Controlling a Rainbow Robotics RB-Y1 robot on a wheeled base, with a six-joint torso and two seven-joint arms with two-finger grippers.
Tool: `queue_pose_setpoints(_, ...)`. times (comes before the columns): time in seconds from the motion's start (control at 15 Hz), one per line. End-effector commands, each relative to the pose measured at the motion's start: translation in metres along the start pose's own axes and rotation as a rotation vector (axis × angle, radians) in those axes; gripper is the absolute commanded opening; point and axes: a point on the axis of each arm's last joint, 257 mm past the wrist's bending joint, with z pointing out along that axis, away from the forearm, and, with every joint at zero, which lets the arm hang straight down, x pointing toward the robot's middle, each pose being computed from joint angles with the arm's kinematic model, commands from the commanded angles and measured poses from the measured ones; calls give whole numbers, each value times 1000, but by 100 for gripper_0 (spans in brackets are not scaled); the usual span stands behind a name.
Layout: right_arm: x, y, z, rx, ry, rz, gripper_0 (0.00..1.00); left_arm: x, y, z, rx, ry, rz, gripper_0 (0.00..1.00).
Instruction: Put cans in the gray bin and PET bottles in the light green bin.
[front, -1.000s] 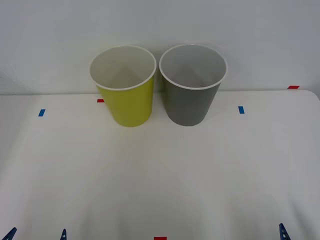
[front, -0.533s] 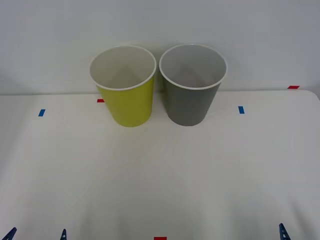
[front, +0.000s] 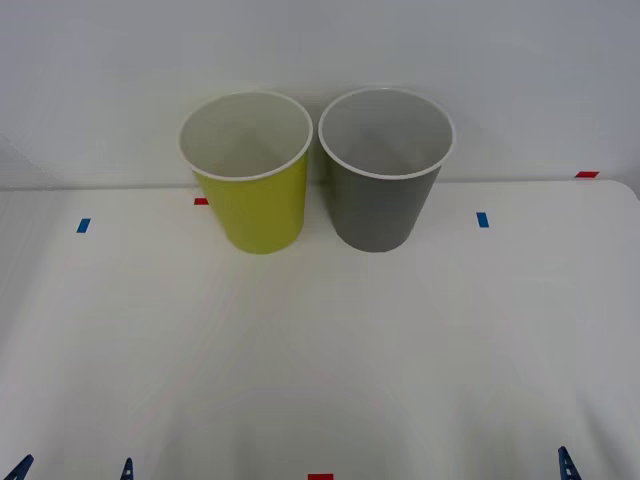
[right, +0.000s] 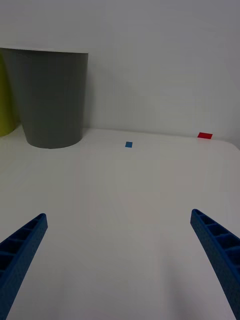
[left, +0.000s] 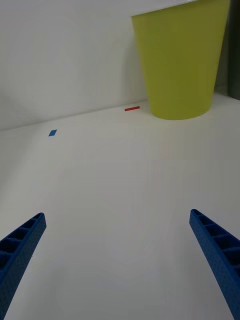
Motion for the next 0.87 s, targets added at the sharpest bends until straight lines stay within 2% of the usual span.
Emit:
queue_pose_setpoints(0.07,0,0,0,0,0,0,100,0,0,0,0,0,0,100)
queue_pose_setpoints(0.87,0,0,0,0,0,0,100,0,0,0,0,0,0,100)
